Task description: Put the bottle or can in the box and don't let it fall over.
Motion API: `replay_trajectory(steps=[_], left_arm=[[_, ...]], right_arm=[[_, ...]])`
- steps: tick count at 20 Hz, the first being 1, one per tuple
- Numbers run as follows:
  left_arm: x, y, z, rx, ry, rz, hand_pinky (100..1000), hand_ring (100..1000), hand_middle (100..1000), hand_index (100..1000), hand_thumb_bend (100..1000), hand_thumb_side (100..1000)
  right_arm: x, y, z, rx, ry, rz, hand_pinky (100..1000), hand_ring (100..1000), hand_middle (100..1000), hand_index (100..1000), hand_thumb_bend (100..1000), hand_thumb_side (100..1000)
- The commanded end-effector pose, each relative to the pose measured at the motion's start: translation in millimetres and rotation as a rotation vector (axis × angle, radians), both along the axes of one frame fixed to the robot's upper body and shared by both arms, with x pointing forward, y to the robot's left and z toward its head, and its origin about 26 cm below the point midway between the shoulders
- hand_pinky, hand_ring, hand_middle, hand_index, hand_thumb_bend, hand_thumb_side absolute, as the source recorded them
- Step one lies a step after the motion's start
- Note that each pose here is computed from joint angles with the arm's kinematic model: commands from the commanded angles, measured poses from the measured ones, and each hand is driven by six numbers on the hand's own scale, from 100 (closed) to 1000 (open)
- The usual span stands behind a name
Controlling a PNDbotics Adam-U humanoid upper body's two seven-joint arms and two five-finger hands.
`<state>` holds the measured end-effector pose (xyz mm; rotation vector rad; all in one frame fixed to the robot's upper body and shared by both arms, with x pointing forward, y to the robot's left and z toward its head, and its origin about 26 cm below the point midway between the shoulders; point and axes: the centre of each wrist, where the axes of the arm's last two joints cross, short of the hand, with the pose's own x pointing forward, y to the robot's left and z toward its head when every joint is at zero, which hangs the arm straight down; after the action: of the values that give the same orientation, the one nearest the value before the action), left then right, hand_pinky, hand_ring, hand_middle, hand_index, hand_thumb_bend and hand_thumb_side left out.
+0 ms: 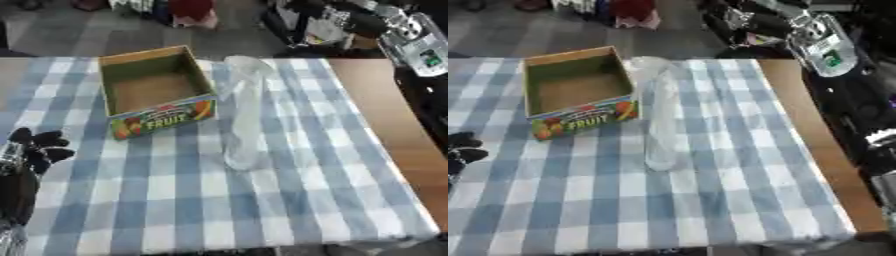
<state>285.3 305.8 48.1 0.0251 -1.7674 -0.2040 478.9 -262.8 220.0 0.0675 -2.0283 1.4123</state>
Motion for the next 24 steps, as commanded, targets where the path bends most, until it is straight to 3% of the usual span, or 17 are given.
replay_trajectory(steps=[1,9,15,19,24], left_arm=[[1.2,3,6.2,0.026,-0.015,-0.006,793,617,608,750,192,1000],[0.2,5,4.8,0.033,-0.008,-0.007,794,615,608,750,191,1000],[-0.8,6,3.5,0.040,-0.002,-0.006,795,615,609,750,190,1000],[-0.8,6,3.1,0.043,0.001,-0.011,795,614,609,750,190,1000],[-0.6,6,3.0,0.045,0.002,-0.014,796,615,609,750,191,1000]], right_arm=[[2.2,2,13.0,-0.246,-0.198,0.253,930,907,900,989,100,839],[0.9,17,20.4,-0.253,-0.240,0.306,937,914,905,996,100,877],[-6.9,52,32.6,-0.237,-0.268,0.422,938,920,909,1000,100,922],[-13.5,79,32.3,-0.263,-0.265,0.492,942,938,926,1000,100,1000],[-21.3,101,30.9,-0.293,-0.261,0.553,945,943,933,1000,100,1000]])
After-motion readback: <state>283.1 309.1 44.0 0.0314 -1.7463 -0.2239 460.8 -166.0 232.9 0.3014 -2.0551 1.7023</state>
